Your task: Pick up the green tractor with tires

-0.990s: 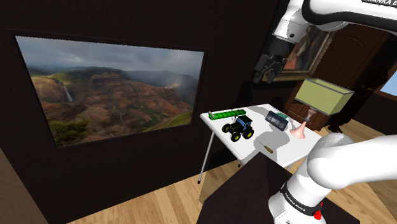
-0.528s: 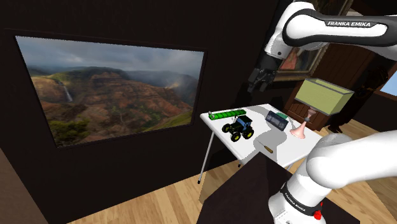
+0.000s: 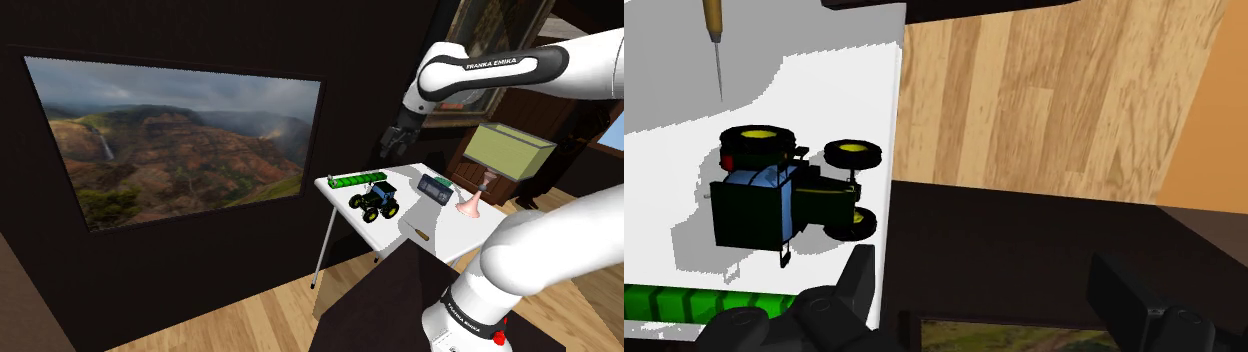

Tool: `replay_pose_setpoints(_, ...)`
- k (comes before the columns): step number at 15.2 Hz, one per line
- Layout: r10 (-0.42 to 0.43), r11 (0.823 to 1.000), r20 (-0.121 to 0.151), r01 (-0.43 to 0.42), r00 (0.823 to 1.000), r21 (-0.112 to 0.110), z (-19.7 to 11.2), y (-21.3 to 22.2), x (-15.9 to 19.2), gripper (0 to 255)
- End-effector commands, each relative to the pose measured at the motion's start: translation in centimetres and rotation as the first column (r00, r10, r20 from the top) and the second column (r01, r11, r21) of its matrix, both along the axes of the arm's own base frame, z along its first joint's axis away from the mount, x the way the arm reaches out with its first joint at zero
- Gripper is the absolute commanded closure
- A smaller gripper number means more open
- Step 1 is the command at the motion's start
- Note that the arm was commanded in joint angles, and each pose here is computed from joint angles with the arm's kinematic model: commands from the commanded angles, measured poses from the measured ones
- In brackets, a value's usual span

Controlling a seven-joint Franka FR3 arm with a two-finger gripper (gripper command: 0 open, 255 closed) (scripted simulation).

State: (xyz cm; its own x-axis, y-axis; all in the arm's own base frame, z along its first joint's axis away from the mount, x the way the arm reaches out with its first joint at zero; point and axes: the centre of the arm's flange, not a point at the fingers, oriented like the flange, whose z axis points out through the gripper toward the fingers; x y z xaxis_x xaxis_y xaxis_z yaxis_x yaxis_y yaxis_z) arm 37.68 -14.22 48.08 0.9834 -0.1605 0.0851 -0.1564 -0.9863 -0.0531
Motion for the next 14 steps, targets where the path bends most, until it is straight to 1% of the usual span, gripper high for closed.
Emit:
replay_pose_setpoints(1,0.001,1.000,0.003,-0.001,1.000,-0.005,-1.8,-1.5,0.9,0)
replay_pose_setpoints(14,0.003,1.000,0.011,-0.003,1.000,-0.026,-13.6,-11.7,7.5,0)
